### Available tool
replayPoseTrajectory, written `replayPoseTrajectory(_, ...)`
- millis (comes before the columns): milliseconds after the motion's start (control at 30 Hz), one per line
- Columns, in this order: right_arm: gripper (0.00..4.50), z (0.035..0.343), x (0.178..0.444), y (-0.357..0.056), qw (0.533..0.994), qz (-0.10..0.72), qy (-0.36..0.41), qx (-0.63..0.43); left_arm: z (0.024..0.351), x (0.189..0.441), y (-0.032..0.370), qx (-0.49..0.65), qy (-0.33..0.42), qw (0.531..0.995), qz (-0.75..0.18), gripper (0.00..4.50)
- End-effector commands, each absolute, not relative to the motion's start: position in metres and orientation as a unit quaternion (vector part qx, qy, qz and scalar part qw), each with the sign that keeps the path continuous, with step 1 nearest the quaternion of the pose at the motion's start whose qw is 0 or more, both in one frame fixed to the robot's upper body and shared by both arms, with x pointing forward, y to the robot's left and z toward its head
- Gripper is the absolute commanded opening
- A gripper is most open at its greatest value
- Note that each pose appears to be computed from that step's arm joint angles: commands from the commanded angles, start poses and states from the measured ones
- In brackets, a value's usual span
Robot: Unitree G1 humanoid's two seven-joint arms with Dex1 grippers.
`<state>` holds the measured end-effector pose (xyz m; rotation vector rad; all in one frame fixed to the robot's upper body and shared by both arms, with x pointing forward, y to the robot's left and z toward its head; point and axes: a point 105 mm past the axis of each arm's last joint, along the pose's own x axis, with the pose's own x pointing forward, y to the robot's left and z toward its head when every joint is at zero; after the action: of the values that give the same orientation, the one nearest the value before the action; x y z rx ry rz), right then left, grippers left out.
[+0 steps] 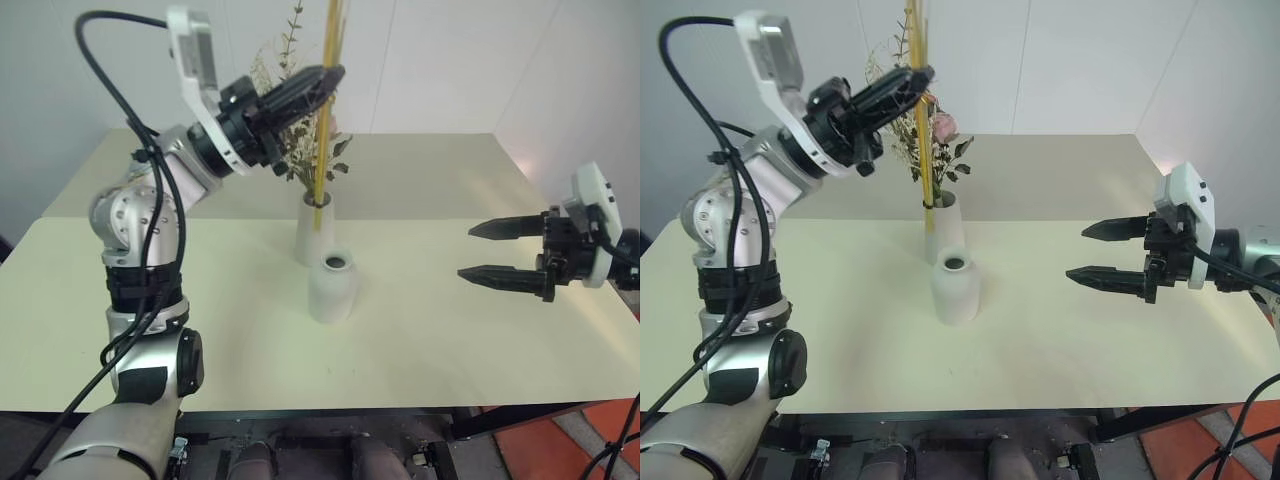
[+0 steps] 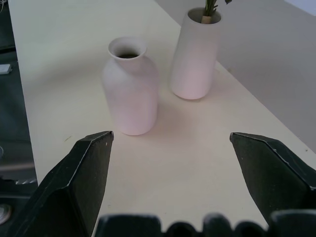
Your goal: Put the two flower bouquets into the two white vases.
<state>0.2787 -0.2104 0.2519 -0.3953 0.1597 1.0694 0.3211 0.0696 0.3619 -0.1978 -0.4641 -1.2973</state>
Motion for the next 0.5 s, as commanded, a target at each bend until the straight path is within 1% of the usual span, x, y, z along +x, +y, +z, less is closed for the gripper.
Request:
replayPoseTrajectory(33,4.50,0.267,0.272,-0.211,0.841,0.498,0.051,-0.202,0.355,0.322,0.062,-0.091,-0.217,0.761,-0.604,0.01)
replayPoseTrajectory(367,4.50,0.263,0.268,-0.209,0.843,0.497,0.052,-0.200,0.333,0.325,0.042,-0.087,-0.197,0.757,-0.616,0.01)
replayPoseTrajectory(500,4.50,0.263,0.267,-0.209,0.844,0.497,0.051,-0.198,0.319,0.327,0.036,-0.072,-0.183,0.761,-0.618,0.01)
